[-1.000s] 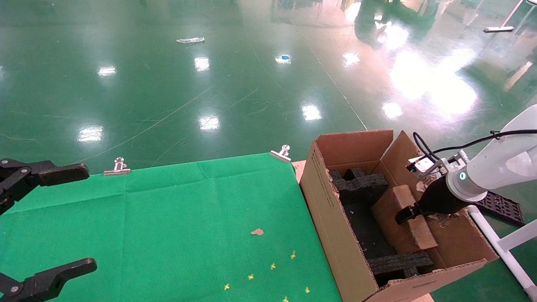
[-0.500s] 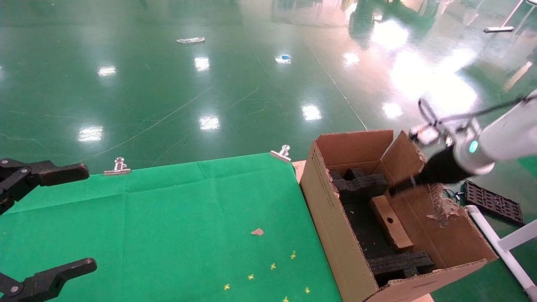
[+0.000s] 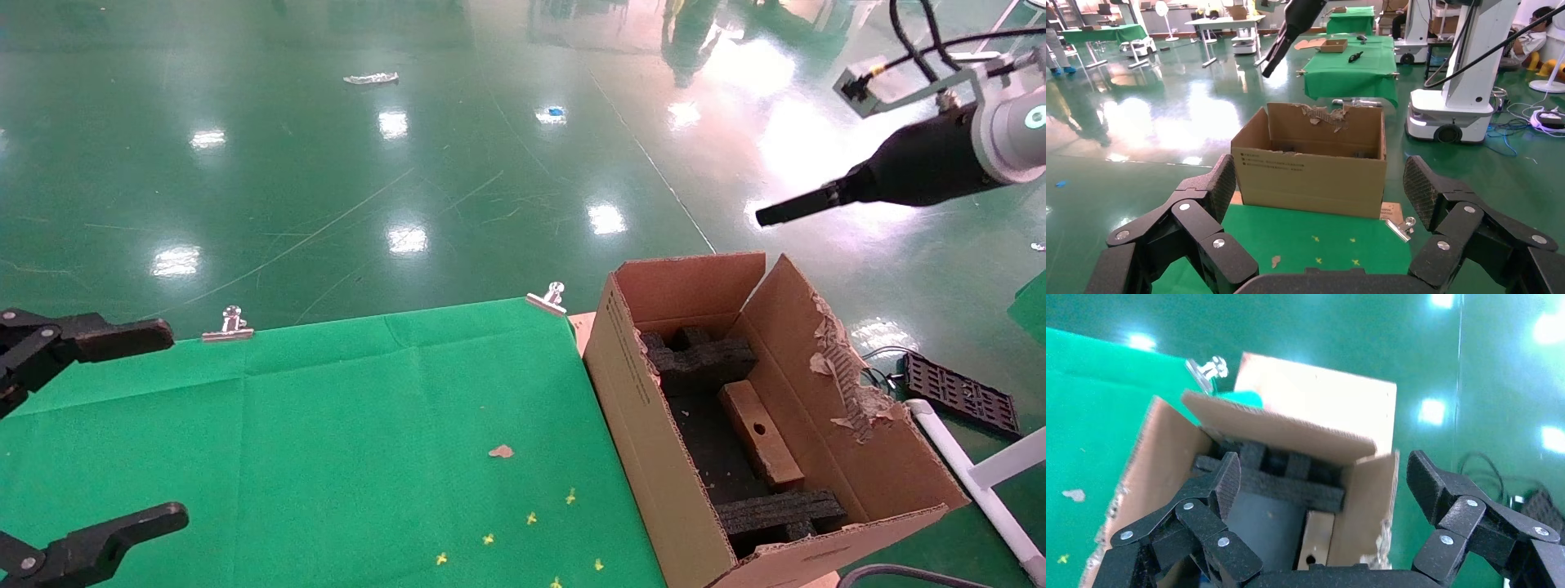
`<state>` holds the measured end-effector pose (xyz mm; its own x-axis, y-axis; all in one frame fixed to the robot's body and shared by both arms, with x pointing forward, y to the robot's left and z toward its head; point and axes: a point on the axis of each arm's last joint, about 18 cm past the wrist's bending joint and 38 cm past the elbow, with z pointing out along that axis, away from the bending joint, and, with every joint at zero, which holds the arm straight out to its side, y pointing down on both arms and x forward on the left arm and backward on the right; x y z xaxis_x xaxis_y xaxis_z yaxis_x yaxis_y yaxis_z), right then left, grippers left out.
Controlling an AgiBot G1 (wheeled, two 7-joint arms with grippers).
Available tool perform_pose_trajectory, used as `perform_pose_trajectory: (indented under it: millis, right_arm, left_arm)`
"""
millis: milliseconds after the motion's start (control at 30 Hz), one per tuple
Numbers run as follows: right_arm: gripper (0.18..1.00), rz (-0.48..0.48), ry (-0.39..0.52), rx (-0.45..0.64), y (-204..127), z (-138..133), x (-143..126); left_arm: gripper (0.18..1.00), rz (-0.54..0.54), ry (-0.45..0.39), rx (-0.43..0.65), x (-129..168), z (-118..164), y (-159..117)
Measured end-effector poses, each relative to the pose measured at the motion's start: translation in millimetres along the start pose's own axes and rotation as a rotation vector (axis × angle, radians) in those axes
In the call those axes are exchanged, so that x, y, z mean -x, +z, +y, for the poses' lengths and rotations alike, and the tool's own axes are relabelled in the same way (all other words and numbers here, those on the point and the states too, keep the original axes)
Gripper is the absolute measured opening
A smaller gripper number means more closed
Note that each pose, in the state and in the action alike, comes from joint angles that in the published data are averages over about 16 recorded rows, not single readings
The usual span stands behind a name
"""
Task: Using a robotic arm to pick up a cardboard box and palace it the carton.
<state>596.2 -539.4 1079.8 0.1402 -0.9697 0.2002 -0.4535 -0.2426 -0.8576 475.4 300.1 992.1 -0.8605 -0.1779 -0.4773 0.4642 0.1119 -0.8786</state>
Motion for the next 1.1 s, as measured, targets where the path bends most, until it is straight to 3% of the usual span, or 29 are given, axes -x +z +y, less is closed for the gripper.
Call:
perform_pose_trajectory:
  millis: [367,733,1100]
  right_arm:
    - [1.0,-0.112,-0.084,-0.081,7.1,-10.6,28.5]
    - [1.0,-0.369,-0.187,-0.17,35.7,-5.2,97.9]
    - [1.0,-0.613,-0.278,-0.297,40.6,6.8,161.5]
  left_arm:
    - [1.001,0.0,0.0,0.0,0.1,0.1,-0.1]
    - [1.001,0.0,0.0,0.0,0.1,0.1,-0.1]
    - [1.001,0.0,0.0,0.0,0.2,0.1,-0.1]
